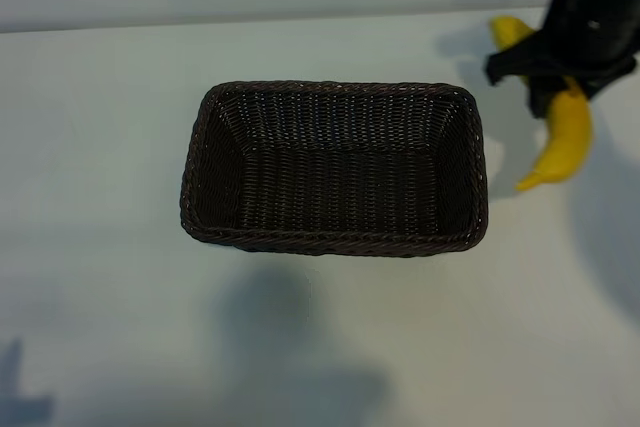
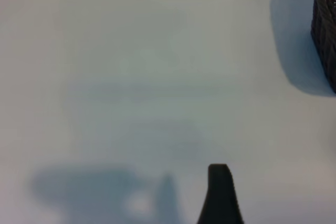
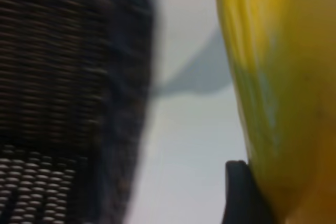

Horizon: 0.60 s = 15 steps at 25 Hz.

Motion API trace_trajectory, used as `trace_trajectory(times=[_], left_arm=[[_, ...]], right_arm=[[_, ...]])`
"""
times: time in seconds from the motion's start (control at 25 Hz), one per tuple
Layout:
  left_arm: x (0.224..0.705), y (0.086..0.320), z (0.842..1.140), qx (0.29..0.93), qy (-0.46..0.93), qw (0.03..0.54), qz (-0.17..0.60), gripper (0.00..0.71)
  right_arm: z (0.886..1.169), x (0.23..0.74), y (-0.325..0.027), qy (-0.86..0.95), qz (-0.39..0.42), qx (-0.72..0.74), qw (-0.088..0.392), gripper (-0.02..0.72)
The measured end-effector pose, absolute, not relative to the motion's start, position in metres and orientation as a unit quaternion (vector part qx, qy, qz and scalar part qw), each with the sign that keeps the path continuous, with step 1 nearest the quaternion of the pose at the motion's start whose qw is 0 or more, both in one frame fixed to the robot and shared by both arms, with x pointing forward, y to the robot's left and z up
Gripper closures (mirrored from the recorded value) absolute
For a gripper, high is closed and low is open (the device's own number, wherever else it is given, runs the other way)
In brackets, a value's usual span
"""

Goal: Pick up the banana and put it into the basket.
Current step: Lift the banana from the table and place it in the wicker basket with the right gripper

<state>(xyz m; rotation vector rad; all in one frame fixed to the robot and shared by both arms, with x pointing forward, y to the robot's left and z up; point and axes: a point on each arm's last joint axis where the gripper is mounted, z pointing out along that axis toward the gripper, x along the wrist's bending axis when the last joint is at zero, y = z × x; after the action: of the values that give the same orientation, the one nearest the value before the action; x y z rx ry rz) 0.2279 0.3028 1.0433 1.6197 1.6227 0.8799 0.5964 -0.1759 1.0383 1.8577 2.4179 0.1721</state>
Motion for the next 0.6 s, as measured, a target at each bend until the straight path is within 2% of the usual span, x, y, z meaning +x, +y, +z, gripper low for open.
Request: trace_trajectory(times=[0.4,0.6], left_arm=[[0.228,0.303,1.043,0.621,0.623,0.337,0.337,0.152],[0.228,0.303,1.043,0.621,0.623,0.337,0.337,0.152]], right_arm=[[1.039,0.594,-0.108,0.831,0.080,0.548,0.040,0.282],[1.036,0.579,-0.075,0.881,0.080,0.464,0.041,0.282]])
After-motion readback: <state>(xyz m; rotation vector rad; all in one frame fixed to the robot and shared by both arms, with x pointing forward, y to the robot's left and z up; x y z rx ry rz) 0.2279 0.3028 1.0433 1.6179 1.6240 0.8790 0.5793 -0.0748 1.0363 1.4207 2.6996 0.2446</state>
